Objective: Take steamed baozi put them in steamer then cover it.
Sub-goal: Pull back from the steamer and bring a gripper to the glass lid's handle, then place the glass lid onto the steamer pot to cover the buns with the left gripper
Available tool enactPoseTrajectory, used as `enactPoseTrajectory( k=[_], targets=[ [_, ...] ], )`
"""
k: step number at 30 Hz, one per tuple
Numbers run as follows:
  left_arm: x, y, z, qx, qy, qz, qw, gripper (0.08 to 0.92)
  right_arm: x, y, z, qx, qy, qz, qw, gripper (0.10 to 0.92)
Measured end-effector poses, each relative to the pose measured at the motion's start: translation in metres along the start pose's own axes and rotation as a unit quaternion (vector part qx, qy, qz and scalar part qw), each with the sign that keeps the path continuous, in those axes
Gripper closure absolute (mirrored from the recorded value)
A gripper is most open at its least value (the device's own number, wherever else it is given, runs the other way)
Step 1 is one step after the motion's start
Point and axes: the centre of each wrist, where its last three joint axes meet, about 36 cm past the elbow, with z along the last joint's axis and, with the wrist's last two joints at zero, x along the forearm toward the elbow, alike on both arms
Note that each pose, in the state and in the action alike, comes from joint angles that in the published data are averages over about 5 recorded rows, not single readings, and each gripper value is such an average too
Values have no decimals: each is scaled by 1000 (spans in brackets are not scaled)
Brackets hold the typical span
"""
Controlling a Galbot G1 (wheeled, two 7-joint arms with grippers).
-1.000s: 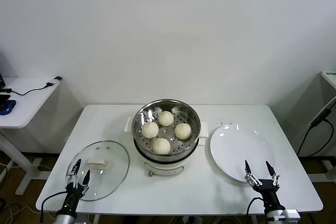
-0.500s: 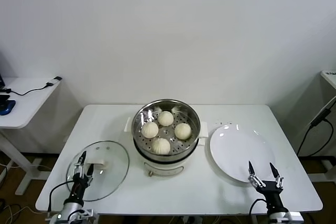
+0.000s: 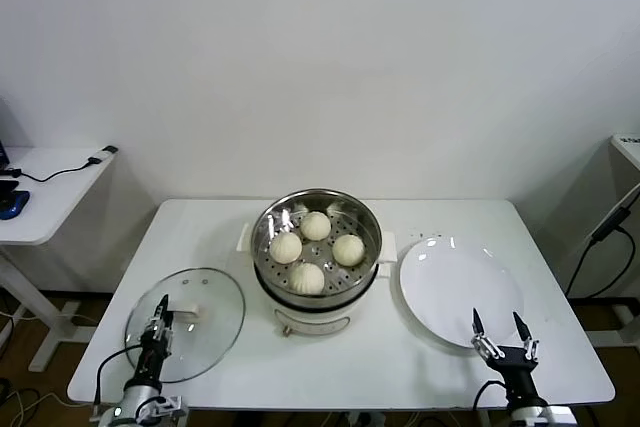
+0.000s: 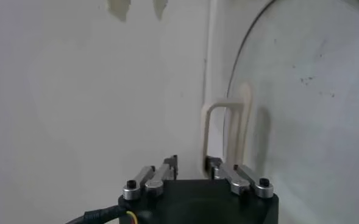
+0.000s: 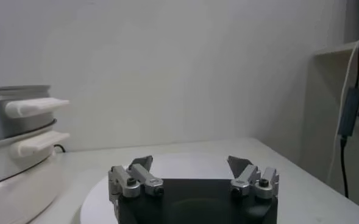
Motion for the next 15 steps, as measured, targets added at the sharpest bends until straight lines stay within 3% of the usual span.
enactPoseTrajectory(
  k=[8,15],
  targets=[
    [2,4,2,-1,10,-4,1000,857,0,0,-3,1,-4,0,1000,200],
    [-1,29,11,3,26,-16,1000,861,2,0,-7,2,-7,1,1000,200]
  ],
)
